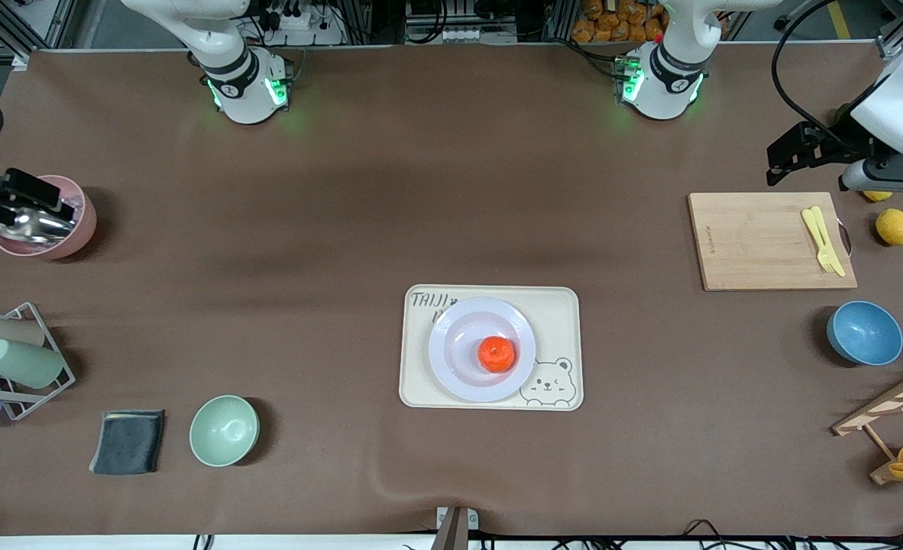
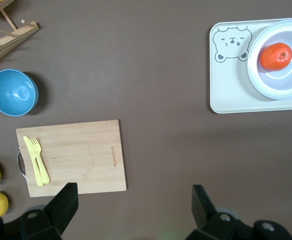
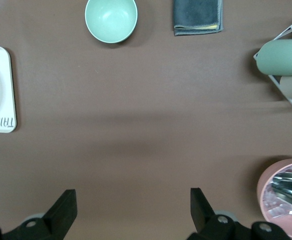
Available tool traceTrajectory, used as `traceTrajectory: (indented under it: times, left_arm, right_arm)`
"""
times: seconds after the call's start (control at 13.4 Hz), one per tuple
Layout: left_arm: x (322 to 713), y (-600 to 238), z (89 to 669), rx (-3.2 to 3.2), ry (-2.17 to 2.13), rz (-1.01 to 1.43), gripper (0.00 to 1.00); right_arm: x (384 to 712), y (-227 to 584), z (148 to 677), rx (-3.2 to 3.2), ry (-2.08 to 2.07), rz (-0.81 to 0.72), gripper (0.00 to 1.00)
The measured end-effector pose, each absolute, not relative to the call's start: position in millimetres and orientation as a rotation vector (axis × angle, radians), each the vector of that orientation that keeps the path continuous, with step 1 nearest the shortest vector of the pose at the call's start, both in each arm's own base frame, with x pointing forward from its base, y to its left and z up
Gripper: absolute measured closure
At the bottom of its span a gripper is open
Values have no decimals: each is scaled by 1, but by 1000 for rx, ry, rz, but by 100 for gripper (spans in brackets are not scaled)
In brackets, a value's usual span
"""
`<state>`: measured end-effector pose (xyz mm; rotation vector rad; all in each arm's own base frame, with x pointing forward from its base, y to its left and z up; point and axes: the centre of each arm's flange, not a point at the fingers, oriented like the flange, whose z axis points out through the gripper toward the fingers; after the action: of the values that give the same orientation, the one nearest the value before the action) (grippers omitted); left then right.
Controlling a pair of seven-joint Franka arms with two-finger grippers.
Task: Place orange and plate with both arms
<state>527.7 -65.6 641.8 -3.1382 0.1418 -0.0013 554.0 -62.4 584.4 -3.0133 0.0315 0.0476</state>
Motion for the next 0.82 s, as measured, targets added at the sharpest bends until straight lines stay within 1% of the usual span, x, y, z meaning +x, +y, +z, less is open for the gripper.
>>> traceTrajectory:
  times: [0.15,0.82]
  left_arm:
    - [528,-66,642,-3138,143,-1,0]
    - [528,-64,641,-3139,136,0,0]
  right_arm:
    - [556,-50,584,-3031,34,53,0]
    - [556,-48,584,-3044,38,53,0]
